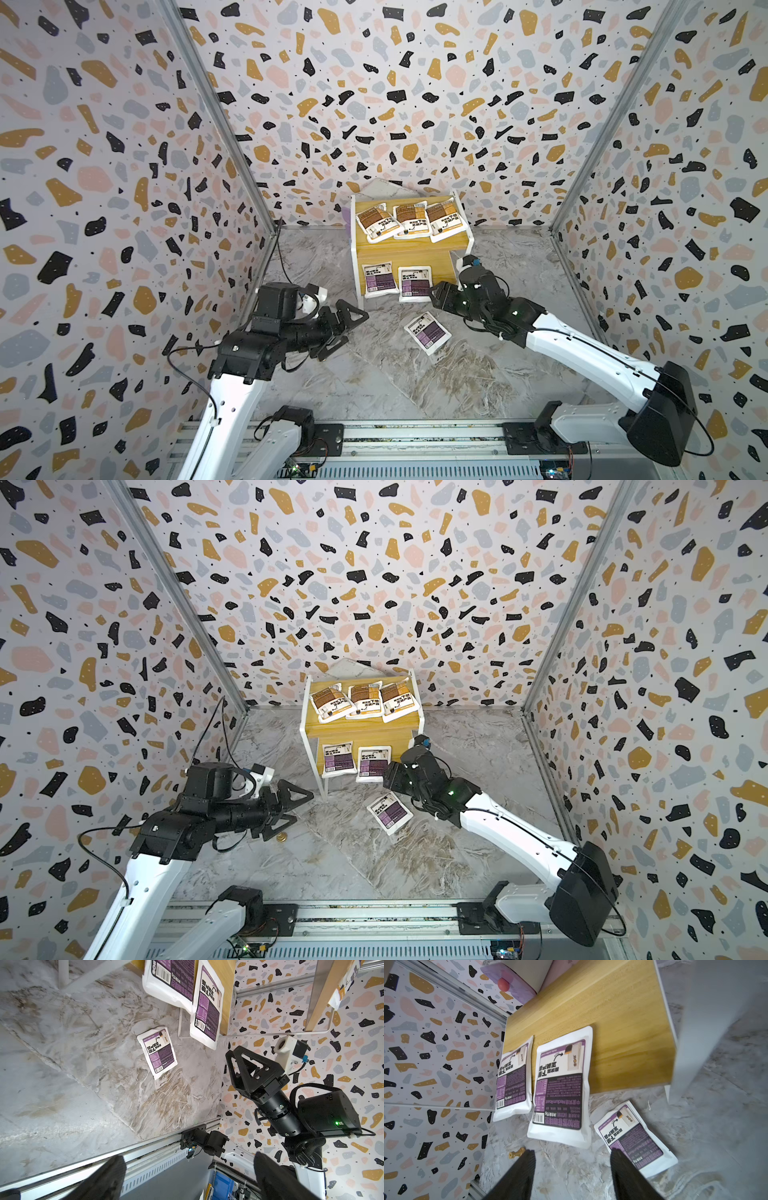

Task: Place the bagged coffee beans on the shelf by color
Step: Place the bagged coffee beans on the shelf.

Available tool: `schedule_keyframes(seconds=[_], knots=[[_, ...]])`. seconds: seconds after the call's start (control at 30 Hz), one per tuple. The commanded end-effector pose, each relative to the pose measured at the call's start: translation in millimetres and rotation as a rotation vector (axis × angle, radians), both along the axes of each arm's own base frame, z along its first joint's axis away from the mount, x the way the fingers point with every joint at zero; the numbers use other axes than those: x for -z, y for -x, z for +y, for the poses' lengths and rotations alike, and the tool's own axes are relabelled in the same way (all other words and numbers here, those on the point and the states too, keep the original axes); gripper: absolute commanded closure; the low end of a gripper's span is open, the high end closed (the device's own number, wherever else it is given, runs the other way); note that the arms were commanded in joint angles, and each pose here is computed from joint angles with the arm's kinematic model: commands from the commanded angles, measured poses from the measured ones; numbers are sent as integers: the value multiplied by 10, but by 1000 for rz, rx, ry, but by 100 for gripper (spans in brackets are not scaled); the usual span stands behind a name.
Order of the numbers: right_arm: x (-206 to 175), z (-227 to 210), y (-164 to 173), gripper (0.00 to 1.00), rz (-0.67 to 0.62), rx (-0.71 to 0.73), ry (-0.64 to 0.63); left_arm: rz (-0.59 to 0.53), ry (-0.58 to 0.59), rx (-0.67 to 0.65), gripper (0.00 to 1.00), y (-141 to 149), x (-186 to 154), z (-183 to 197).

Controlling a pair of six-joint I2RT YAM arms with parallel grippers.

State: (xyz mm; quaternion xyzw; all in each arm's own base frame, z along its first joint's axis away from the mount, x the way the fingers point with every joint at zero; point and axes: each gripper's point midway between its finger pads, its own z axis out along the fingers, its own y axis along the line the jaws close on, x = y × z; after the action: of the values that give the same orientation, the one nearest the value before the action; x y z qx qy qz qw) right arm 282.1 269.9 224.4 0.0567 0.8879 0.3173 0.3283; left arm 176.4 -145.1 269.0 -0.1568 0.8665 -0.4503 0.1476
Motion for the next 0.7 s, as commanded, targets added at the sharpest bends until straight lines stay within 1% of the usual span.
schedule_keyframes(seconds=[0.0, 0.07, 0.27, 0.33, 0.4, 0.57, 0.63, 0.67], knots=[[108, -95, 225, 41, 71, -35, 22, -10, 22, 4, 0, -19, 77, -19], [204, -111, 343, 45, 112, -61, 28, 30, 48, -19, 0, -19, 189, -29], [462, -102, 549, 58, 203, -116, 27, 67, 93, -51, 0, 4, 438, -42], [512, -53, 543, 63, 217, -130, 25, 73, 99, -57, 0, 9, 476, -42], [545, 19, 510, 71, 222, -140, 17, 71, 98, -58, 0, 7, 479, -40], [615, 221, 376, 93, 235, -159, 3, 67, 86, -53, 0, -1, 462, -35], [627, 291, 322, 99, 236, -163, 0, 68, 79, -50, 0, 1, 463, -31], [642, 315, 293, 100, 237, -161, 3, 68, 75, -50, 0, 1, 462, -28]])
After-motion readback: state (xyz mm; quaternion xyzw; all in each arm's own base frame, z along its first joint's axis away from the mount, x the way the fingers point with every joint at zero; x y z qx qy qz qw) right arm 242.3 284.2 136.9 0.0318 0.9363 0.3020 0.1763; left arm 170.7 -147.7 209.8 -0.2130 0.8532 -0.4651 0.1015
